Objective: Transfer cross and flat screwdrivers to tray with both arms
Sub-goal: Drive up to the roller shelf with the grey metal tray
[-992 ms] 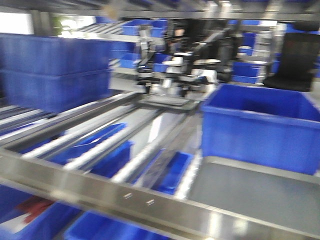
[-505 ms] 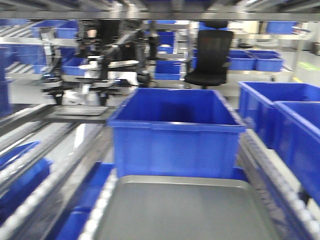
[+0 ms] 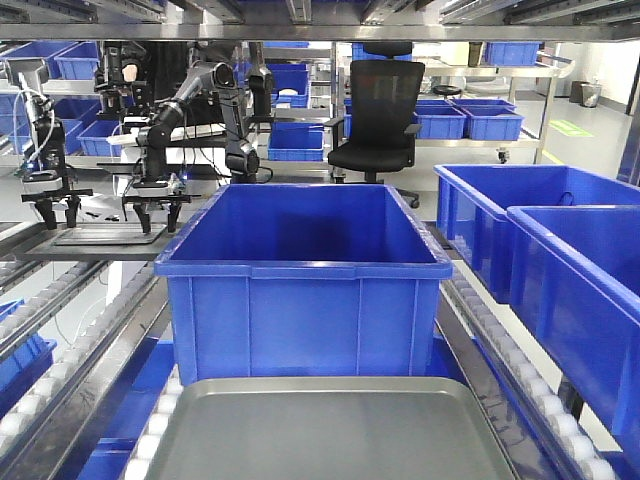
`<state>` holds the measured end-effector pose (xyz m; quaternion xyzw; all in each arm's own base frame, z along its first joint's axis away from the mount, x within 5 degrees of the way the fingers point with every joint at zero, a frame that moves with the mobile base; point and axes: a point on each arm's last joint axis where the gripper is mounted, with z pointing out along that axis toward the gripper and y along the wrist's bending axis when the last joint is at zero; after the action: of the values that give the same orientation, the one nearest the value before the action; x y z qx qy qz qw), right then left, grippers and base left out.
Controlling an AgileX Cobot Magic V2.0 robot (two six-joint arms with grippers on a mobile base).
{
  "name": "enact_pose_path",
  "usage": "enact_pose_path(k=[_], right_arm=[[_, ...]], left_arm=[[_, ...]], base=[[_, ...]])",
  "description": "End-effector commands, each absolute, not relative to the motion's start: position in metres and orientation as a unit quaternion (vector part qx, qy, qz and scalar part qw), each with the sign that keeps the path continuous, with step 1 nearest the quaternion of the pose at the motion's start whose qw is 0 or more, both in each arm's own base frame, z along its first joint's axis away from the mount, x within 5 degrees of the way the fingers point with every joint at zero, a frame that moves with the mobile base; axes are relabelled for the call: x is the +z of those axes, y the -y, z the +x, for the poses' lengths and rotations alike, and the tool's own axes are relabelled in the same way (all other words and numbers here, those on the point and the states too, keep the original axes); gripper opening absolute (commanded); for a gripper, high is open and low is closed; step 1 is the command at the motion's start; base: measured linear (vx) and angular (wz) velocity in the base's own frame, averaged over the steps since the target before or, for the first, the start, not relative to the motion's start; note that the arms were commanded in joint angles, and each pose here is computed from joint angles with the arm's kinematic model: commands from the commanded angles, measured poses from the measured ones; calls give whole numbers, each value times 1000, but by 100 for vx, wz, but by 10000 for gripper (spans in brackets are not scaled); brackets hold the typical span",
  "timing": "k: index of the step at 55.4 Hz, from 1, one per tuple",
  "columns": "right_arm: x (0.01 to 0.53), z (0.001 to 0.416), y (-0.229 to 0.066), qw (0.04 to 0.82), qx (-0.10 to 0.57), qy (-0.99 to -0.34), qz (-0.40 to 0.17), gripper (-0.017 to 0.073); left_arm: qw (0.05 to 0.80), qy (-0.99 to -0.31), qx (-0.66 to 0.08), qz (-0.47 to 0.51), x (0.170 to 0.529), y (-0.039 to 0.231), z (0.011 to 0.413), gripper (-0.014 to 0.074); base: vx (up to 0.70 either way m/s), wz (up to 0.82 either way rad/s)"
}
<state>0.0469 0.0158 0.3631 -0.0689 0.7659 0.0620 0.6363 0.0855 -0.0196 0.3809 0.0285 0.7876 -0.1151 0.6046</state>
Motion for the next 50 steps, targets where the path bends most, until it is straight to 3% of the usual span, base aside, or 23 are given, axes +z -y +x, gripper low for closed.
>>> enact_pose_path(k=[1, 50], right_arm=[[379, 48, -14, 677, 58, -732, -59, -8], [381, 48, -14, 687, 57, -723, -56, -8]], left_arm=[[646, -753, -124, 24, 397, 20, 87, -3], [650, -749, -124, 23, 398, 19, 87, -3]], base=[[3, 3], [0, 0]])
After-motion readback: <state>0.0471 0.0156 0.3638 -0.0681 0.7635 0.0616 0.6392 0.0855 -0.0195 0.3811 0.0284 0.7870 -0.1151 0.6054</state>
